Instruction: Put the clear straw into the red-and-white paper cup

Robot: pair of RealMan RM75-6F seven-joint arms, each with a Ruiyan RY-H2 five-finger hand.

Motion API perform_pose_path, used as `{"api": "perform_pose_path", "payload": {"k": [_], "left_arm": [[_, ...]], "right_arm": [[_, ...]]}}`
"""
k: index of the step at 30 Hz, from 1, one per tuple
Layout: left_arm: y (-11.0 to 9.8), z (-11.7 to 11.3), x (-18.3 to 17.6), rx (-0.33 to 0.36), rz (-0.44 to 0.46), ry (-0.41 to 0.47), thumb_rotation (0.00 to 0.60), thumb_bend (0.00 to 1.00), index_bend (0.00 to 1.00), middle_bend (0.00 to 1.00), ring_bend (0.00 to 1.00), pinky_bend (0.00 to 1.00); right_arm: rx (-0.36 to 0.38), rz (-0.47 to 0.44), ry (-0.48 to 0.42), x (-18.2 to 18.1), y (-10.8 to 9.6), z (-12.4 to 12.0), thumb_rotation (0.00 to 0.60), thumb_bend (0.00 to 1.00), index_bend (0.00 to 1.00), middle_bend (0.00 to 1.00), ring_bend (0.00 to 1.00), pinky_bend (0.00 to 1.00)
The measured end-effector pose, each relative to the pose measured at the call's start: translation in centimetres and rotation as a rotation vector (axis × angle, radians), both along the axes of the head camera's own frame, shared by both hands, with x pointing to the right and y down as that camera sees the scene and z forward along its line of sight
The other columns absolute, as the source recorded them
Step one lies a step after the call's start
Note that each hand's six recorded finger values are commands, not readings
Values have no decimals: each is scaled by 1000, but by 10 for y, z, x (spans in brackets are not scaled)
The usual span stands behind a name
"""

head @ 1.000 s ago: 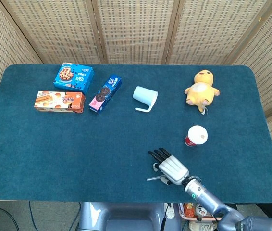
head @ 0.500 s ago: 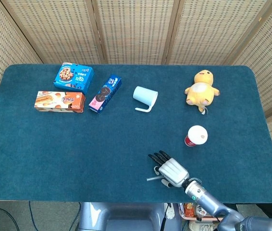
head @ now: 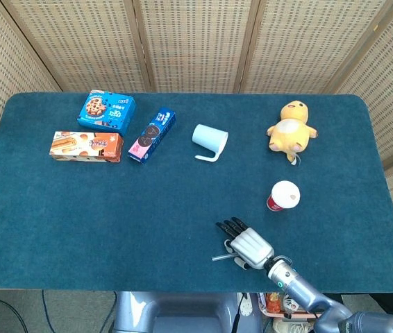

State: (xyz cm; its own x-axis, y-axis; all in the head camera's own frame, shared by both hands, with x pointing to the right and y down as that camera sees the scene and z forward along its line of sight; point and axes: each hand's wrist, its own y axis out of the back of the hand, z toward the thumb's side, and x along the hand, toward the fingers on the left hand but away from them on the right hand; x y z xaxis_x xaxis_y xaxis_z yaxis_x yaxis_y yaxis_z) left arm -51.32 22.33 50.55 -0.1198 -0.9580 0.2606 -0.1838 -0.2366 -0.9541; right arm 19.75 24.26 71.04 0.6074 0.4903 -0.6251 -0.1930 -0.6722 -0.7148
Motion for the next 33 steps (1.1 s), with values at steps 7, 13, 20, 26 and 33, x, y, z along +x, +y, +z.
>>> {"api": "perform_pose_path", "payload": {"k": [7,13,20,26,33], "left_arm": [[0,1,-1,-4,-2,2,600,55,0,0,0,0],[1,2,-1,-6,-4,-2,600,55,0,0,0,0],[0,3,-2,-9,-5,-3,600,55,0,0,0,0],[0,3,-2,-11,-4,-1,600,55,0,0,0,0],[0,6,-3,-24,-8,0,600,55,0,0,0,0]], "right_arm": [[-7,4,6,4,2,4,600,454,577,41,0,0],[-11,6,2,4,4,7,600,460,646,64,0,0],[-1,31,-59,-1,-1,-5,600,474,689,86,0,0],[16,55,-129,-7,-12,-24,600,482,691,91,0,0],[12,111,-207,-10,-30,-53,600,487,691,93,0,0]]}}
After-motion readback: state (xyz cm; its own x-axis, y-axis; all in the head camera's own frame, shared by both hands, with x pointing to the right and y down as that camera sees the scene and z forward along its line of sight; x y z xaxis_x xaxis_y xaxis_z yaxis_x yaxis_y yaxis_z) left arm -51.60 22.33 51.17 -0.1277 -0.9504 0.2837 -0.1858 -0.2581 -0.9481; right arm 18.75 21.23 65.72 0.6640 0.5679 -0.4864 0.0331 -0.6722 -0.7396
